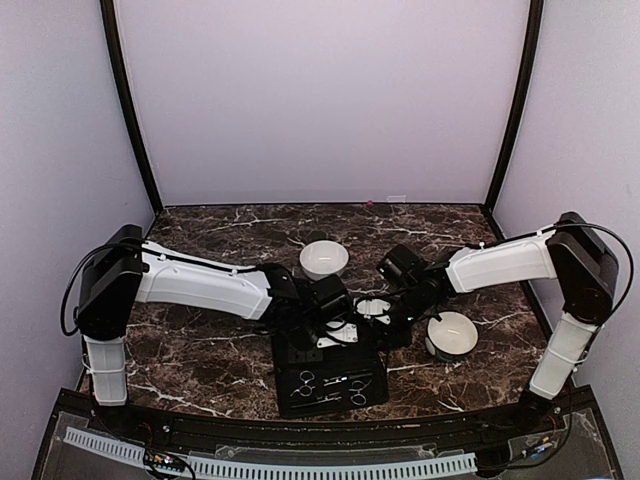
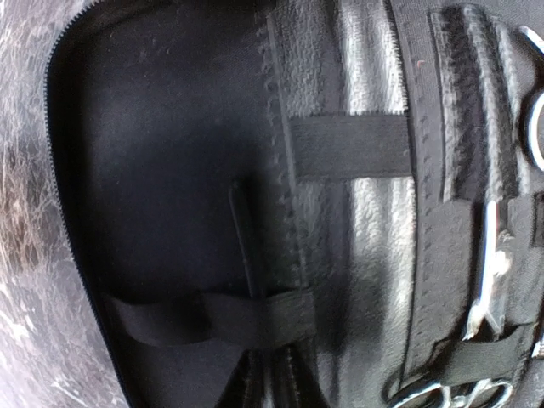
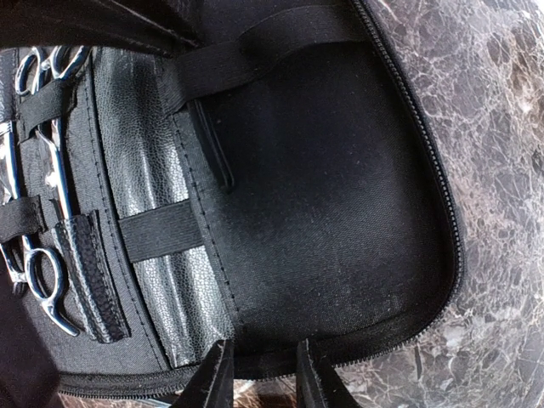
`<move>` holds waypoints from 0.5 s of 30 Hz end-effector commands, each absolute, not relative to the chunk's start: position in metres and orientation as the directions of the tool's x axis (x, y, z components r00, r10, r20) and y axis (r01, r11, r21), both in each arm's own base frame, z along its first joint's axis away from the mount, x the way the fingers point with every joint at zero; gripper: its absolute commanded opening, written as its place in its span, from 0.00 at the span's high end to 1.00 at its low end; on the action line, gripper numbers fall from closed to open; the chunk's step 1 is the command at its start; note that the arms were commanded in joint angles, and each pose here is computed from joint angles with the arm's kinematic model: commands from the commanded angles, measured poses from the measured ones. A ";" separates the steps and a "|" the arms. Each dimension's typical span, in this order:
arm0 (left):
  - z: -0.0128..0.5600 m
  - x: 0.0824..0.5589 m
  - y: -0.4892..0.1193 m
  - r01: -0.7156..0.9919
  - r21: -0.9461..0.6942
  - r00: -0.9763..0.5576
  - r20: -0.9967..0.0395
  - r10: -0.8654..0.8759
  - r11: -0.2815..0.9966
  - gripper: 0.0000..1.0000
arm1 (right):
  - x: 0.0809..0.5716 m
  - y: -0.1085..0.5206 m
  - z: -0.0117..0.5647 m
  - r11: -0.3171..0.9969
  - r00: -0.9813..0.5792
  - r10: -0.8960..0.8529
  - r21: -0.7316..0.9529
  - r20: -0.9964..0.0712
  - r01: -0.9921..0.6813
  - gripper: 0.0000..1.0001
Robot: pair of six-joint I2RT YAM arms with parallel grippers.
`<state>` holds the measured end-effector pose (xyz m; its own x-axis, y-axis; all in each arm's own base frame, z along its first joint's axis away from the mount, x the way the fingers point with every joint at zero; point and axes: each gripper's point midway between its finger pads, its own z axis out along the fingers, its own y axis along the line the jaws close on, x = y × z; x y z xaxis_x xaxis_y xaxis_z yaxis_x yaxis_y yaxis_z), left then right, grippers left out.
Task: Sort the hair-cutting tools
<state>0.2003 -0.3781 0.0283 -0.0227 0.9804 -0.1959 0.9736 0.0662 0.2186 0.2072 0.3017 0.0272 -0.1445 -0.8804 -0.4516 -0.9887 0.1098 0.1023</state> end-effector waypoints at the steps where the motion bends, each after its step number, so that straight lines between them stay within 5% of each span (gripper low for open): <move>1: 0.057 0.193 -0.396 0.978 0.192 -0.019 -0.301 0.953 0.080 0.84 | 0.210 0.302 0.026 0.110 -0.137 -0.889 0.086 -0.437 -0.990 0.74; 3: 0.080 0.193 -0.395 0.973 0.203 -0.030 -0.348 0.937 0.106 0.70 | 0.210 0.302 0.026 0.109 -0.134 -0.890 0.081 -0.436 -0.991 0.74; 8: 0.114 0.196 -0.378 0.946 0.243 -0.100 -0.417 0.903 0.216 0.64 | 0.212 0.301 0.028 0.109 -0.128 -0.890 0.068 -0.437 -0.992 0.74; 15: 0.082 0.204 -0.315 0.896 0.247 -0.296 -0.288 0.911 0.370 0.84 | 0.211 0.301 0.029 0.107 -0.128 -0.889 0.074 -0.439 -0.992 0.74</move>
